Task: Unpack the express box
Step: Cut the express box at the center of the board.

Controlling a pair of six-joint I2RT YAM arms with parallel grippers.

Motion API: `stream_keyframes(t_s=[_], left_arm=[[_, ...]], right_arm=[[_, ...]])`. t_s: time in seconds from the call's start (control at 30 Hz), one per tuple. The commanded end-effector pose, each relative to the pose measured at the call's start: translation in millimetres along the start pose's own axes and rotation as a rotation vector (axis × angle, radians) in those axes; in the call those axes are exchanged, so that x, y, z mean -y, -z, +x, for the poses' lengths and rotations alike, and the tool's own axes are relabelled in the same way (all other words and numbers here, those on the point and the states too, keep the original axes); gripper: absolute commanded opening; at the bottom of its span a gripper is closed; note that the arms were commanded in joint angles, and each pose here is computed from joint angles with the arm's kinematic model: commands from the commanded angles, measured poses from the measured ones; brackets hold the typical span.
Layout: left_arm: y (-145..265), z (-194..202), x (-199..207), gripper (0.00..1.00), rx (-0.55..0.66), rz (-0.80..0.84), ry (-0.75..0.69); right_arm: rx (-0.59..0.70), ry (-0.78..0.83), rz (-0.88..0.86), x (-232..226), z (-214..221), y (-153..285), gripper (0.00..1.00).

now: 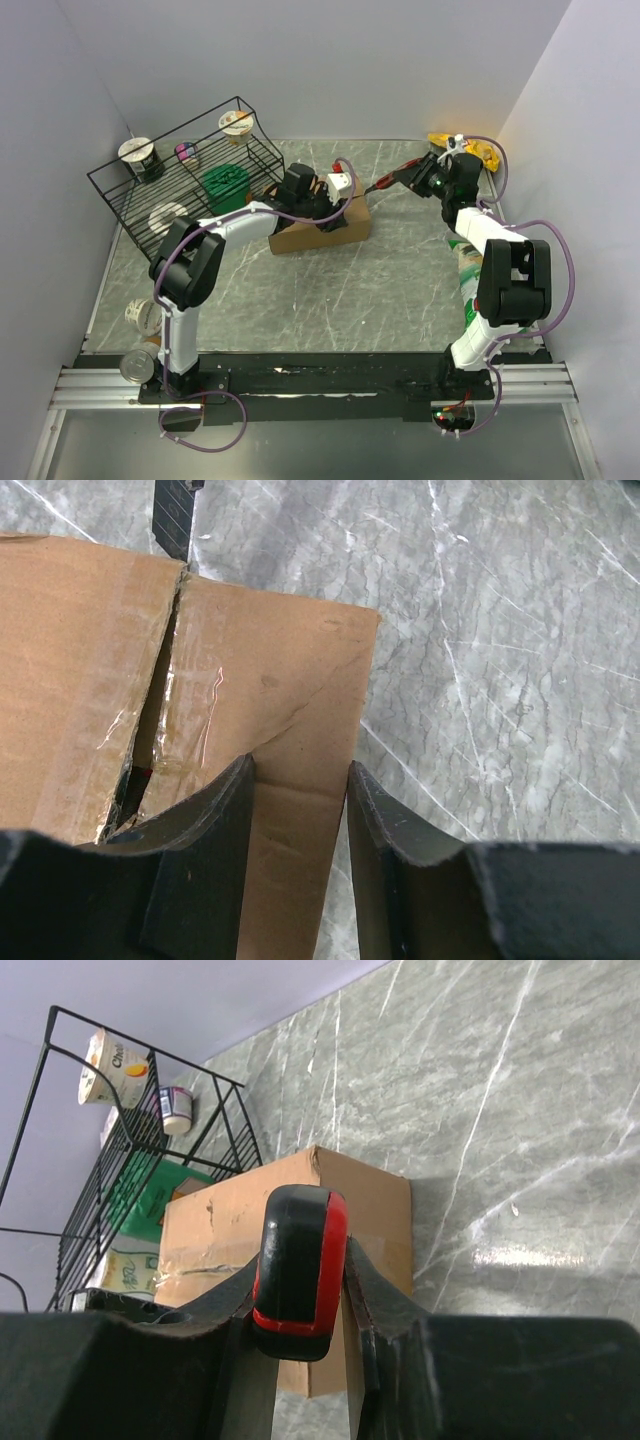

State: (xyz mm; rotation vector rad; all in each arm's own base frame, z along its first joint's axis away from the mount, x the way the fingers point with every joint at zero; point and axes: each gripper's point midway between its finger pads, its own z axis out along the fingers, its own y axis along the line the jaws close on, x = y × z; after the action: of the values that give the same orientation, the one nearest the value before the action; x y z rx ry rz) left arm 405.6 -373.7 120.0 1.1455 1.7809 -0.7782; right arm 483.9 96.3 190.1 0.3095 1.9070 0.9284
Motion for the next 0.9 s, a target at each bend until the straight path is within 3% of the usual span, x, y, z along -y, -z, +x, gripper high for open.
stream_keyframes(t_s=[0.0, 0.5, 0.87], left_arm=[[-1.1, 25.0, -12.6, 0.41, -0.079, -0.035, 0.121], [-10.2, 19.8, -35.3, 0.39, -0.048, -0.077, 0.177], [-5.2, 25.0, -39.0, 0.40, -0.056, -0.077, 0.175]], right_arm=[[-0.041, -0.018, -0.042, -22.7, 9.4, 9.7, 0.00], [-0.260, -0.026, -0.031, -23.6, 73.0, 57.1, 0.00], [-0.365, 0.021, -0.042, -30.3, 76.7, 99.2, 0.00]])
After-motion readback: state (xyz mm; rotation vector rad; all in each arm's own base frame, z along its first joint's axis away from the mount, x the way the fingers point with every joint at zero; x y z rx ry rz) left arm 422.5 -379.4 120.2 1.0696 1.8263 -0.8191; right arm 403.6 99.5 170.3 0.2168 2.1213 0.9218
